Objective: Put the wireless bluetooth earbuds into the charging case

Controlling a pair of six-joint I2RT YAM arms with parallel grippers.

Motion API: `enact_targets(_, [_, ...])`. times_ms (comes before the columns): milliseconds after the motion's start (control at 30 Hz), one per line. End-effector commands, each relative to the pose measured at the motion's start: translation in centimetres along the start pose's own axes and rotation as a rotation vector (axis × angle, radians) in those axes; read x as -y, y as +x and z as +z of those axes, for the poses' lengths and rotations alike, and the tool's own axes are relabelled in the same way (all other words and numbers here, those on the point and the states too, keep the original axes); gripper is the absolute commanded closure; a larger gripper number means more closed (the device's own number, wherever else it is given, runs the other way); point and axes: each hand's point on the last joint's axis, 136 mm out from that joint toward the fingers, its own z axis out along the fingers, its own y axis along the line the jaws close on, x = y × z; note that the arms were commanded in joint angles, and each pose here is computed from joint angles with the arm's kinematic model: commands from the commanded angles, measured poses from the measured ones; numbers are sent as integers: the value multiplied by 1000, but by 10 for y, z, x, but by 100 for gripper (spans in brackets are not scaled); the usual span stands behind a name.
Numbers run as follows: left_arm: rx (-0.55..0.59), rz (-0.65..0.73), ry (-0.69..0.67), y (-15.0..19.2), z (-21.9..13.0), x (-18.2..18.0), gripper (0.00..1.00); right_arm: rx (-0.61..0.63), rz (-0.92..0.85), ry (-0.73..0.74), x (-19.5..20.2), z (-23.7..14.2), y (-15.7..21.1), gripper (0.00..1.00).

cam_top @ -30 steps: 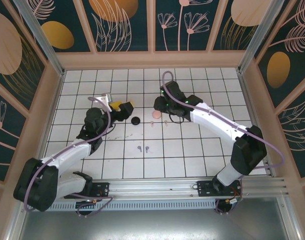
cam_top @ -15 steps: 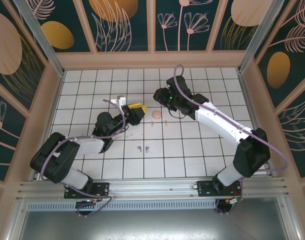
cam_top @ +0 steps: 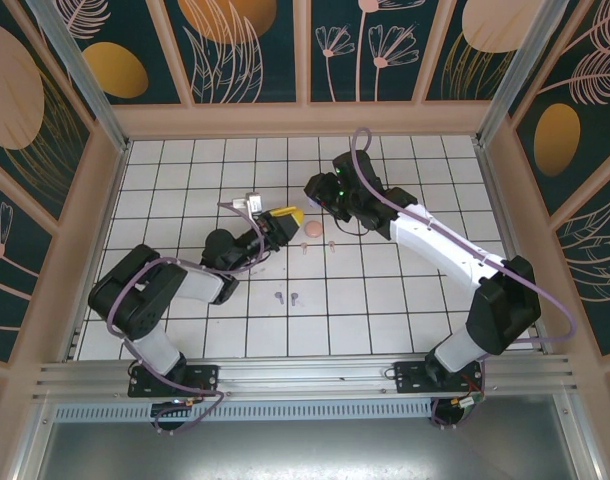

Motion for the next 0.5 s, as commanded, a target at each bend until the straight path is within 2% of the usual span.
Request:
enact_targets(0, [51, 10, 67, -10, 10, 14, 55, 2, 13, -31, -9, 4, 0, 68])
enact_targets(467, [51, -2, 64, -4, 29, 9, 60, -9, 8, -37, -14, 9, 4, 68])
